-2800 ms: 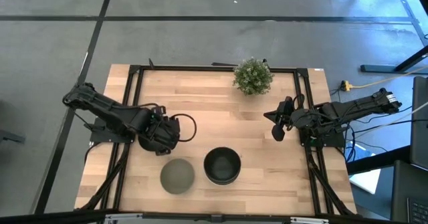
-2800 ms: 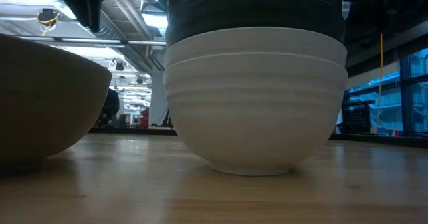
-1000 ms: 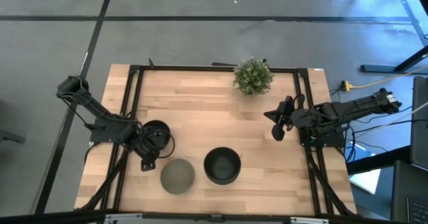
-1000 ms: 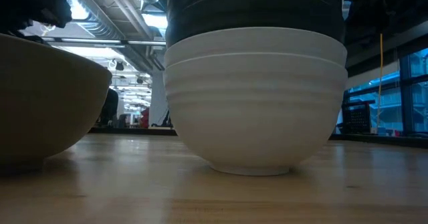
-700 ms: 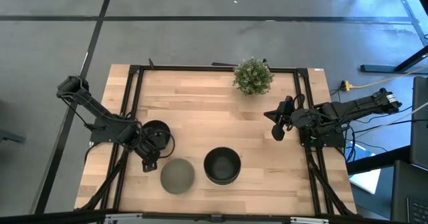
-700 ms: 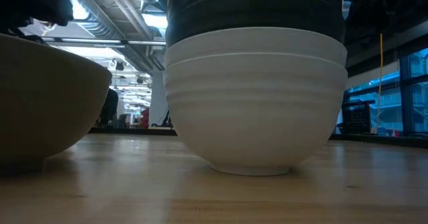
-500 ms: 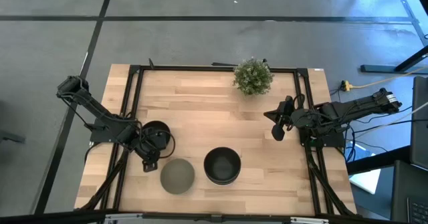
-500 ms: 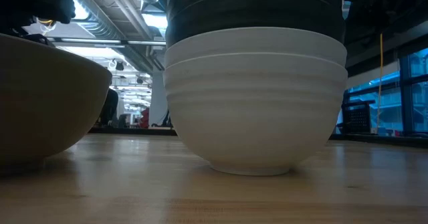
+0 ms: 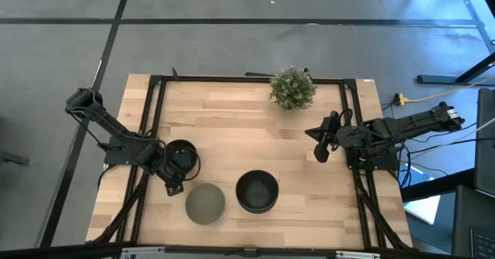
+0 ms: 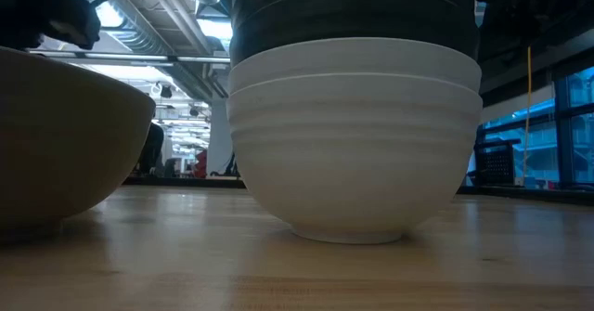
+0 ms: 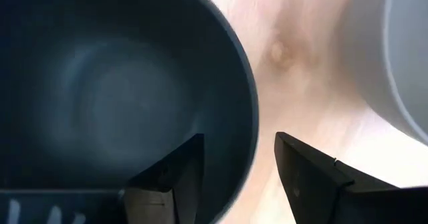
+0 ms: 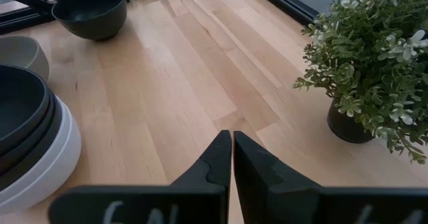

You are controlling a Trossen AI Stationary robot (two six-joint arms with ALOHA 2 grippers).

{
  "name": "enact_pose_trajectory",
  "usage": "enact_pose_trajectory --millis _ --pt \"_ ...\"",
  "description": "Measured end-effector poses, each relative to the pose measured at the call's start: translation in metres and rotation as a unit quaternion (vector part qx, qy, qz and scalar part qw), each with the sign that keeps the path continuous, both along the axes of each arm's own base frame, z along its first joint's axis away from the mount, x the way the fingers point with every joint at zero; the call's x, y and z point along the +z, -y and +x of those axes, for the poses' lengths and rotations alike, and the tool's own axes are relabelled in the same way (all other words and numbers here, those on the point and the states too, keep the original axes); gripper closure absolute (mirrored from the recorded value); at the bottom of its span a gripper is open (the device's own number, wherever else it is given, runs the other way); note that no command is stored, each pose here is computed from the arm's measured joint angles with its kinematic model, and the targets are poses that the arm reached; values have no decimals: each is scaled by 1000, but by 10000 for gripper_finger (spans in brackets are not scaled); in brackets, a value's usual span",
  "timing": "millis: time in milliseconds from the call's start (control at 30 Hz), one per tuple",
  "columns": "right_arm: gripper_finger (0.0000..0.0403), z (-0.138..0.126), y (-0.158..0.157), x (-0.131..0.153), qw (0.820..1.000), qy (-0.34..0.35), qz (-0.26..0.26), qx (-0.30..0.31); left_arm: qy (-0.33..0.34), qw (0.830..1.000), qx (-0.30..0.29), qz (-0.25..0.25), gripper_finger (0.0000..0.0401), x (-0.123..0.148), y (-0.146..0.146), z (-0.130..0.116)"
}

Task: Nest bowls inside each other
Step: Stack the black bowl on top of the black bowl

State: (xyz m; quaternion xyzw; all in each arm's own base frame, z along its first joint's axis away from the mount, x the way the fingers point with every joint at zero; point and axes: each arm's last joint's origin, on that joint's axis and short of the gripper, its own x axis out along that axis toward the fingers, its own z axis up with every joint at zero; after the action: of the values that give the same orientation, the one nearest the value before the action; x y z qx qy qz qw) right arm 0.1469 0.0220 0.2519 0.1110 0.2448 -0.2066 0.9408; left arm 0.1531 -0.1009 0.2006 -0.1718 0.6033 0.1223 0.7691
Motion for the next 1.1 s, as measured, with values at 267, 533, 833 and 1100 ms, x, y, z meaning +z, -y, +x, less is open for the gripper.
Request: enact_pose_trajectory --millis 267,533,833,1100 --pt "384 0 0 0 1000 0 0 0 -10 1000 1 -14 225 -1 1 0" --pt "384 0 0 0 1000 1 0 0 -43 999 24 2 276 -15 0 -2" --pt "384 0 0 1 1000 4 1 0 -52 998 38 6 359 -20 -2 -5" --pt "384 0 0 1 1000 4 1 0 -51 998 36 12 388 -19 -3 -5"
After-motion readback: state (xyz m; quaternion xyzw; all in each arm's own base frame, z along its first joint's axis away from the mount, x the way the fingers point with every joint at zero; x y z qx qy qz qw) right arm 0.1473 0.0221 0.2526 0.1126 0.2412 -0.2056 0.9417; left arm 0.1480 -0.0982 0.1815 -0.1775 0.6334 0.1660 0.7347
